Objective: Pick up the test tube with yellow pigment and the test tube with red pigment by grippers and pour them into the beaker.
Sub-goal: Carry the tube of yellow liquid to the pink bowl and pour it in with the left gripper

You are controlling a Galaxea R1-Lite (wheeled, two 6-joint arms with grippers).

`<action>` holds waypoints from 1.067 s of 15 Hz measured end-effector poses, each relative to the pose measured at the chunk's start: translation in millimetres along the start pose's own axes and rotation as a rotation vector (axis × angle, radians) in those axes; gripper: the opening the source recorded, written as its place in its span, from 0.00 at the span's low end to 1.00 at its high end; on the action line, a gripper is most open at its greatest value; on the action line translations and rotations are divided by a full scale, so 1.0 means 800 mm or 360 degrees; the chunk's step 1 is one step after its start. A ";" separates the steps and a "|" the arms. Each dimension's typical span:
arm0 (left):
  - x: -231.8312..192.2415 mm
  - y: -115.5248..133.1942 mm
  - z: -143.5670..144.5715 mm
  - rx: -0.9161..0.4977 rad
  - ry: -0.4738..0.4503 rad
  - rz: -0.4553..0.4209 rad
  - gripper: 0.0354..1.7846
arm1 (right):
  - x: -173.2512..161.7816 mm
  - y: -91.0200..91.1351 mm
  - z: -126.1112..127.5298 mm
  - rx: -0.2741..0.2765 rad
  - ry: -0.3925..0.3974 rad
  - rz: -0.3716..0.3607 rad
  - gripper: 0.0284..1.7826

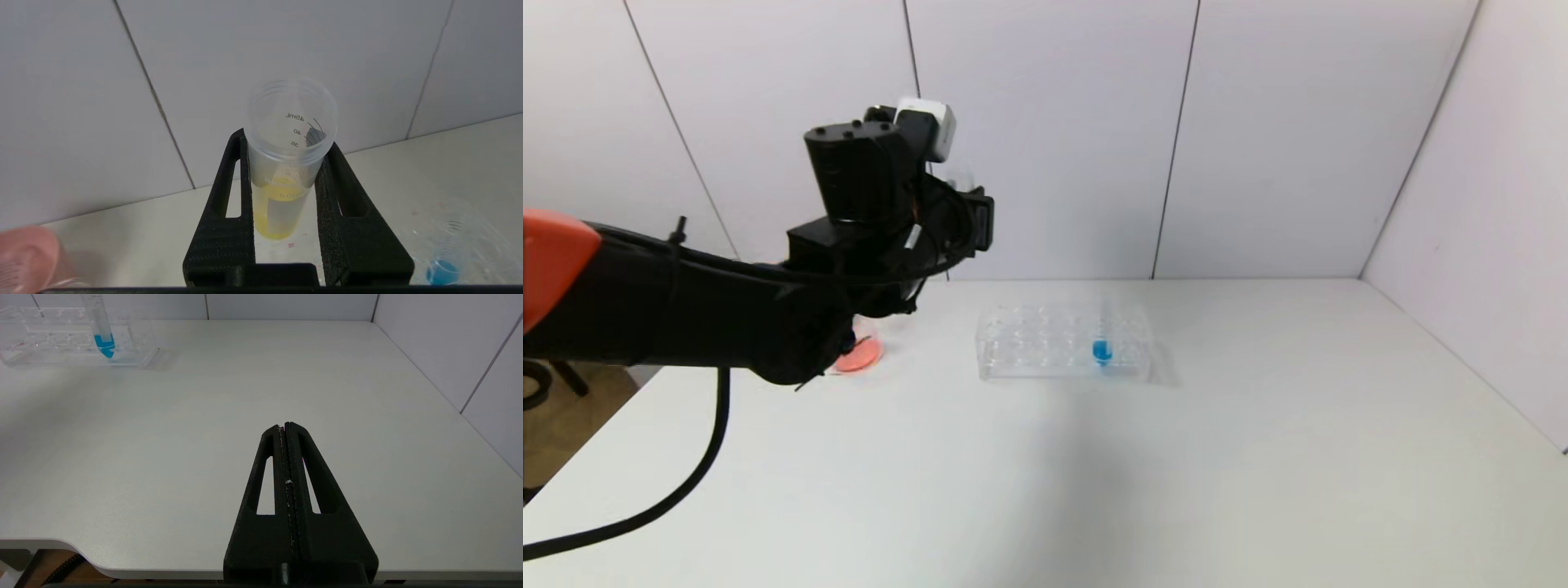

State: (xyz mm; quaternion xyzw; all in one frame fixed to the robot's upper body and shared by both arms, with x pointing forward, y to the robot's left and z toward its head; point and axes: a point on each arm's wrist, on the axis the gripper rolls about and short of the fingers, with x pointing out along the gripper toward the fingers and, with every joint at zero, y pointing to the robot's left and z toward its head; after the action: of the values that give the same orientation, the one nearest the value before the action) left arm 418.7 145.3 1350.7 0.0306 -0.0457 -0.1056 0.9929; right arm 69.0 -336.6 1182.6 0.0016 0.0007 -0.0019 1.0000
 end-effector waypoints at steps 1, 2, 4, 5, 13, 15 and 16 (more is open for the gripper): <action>0.001 0.016 0.007 0.0023 0.0021 0.0035 0.23 | 0.000 0.000 0.000 0.0000 0.0000 -0.0001 0.05; 0.001 0.030 0.012 0.0036 0.0030 0.0059 0.23 | 0.000 0.000 0.000 0.0000 0.0000 -0.0001 0.05; 0.001 0.060 0.022 0.0040 0.0003 0.0083 0.23 | 0.000 0.000 0.000 0.0000 0.0000 0.0000 0.05; 0.001 0.074 0.024 0.0043 -0.0008 0.0099 0.23 | 0.000 0.000 0.000 0.0000 0.0000 -0.0001 0.05; 0.001 0.191 0.020 0.0084 -0.0016 0.0210 0.23 | 0.000 0.000 0.000 -0.0001 0.0000 0.0000 0.05; 0.000 0.218 0.015 0.0093 -0.0004 0.0238 0.23 | 0.000 0.000 0.000 0.0000 0.0000 -0.0001 0.05; -0.001 0.230 0.011 0.0097 0.0007 0.0253 0.23 | 0.000 0.000 0.000 0.0000 0.0000 0.0000 0.05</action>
State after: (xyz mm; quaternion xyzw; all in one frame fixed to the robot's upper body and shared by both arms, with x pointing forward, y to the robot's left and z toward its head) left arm 454.9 324.6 1372.5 0.0574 -0.0490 -0.0250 0.9968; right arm 69.0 -336.6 1182.6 0.0016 0.0007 -0.0019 1.0000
